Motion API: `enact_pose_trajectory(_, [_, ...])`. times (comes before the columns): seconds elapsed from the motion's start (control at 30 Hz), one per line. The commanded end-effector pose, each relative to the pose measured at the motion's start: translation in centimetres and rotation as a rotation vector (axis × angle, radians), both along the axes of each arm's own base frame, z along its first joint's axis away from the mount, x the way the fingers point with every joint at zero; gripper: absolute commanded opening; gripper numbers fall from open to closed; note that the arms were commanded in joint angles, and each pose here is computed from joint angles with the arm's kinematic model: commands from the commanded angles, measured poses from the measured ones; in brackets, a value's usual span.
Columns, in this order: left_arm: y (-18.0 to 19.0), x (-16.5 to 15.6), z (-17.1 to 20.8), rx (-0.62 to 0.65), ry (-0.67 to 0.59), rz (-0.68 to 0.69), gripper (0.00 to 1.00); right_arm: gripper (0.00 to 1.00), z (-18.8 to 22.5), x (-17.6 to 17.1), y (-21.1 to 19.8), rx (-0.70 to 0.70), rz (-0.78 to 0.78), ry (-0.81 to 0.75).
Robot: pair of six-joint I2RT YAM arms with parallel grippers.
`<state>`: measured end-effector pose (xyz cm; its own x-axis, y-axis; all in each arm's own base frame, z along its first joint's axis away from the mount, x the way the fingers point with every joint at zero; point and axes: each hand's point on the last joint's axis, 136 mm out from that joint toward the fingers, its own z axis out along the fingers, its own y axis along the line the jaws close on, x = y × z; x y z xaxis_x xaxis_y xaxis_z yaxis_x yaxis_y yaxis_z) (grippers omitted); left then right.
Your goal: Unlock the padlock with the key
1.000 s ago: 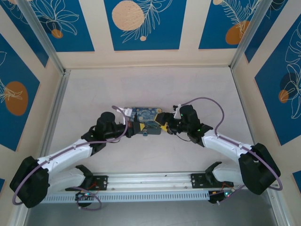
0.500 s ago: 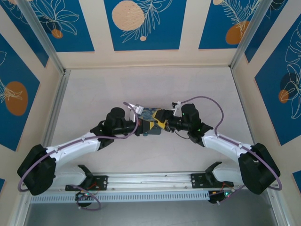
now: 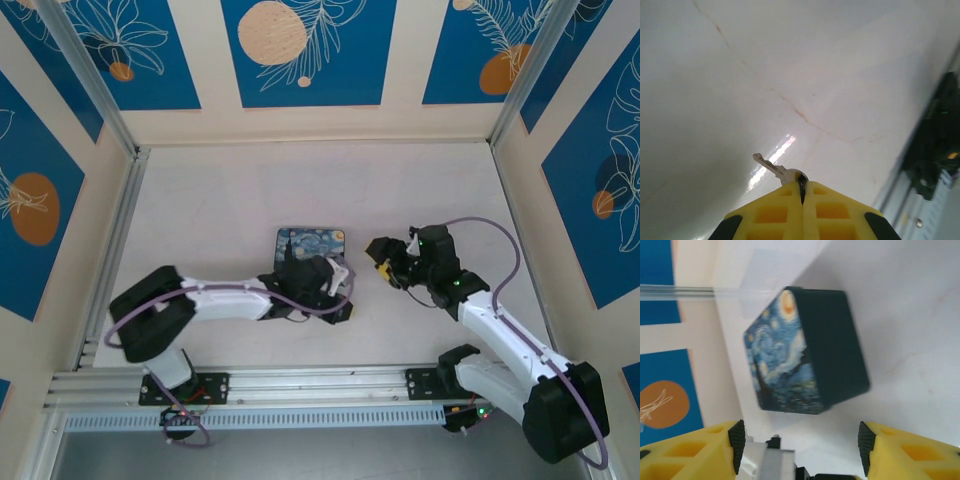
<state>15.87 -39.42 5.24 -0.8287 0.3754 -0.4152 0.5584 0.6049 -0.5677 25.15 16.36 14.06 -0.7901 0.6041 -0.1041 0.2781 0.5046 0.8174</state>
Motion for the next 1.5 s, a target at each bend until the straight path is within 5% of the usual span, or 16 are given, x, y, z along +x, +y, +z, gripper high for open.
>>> enact_pose_trajectory(0.0, [-0.9, 1.2, -1.5, 0.084, -0.021, 0.051, 0.00, 0.64, -2.5, -1.9, -1.9, -0.086, -0.010, 0.080])
enact_pose_trajectory(0.07, [-0.7, 1.9, -2.2, 0.132, -0.040, 0.075, 0.01, 0.65, -2.7, -2.2, -2.5, -0.102, -0.018, 0.086])
enact_pose_trajectory(0.2, [-1.2, 2.4, -0.9, 0.127, -0.064, 0.070, 0.59, 0.69, -3.0, -2.7, -3.3, -0.135, -0.019, 0.097])
enact_pose_trajectory(0.27, [-1.5, 2.4, 0.9, 0.083, -0.081, 0.065, 0.72, 0.71, -3.2, -2.9, -3.6, -0.147, -0.023, 0.106])
enact_pose_trajectory(0.57, [2.2, 3.5, 9.3, -0.002, -0.236, 0.182, 1.00, 0.72, -4.7, -4.2, -3.6, -0.180, 0.009, 0.157])
enact_pose_trajectory(1.07, [13.2, 8.9, 9.0, 0.135, -0.186, 0.653, 1.00, 0.59, -8.3, -7.6, -0.7, -0.429, 0.086, 0.347])
enact_pose_trajectory(1.47, [21.1, 10.0, 8.9, 0.087, -0.151, 0.974, 1.00, 0.58, -9.4, -7.4, 1.9, -0.620, 0.064, 0.451])
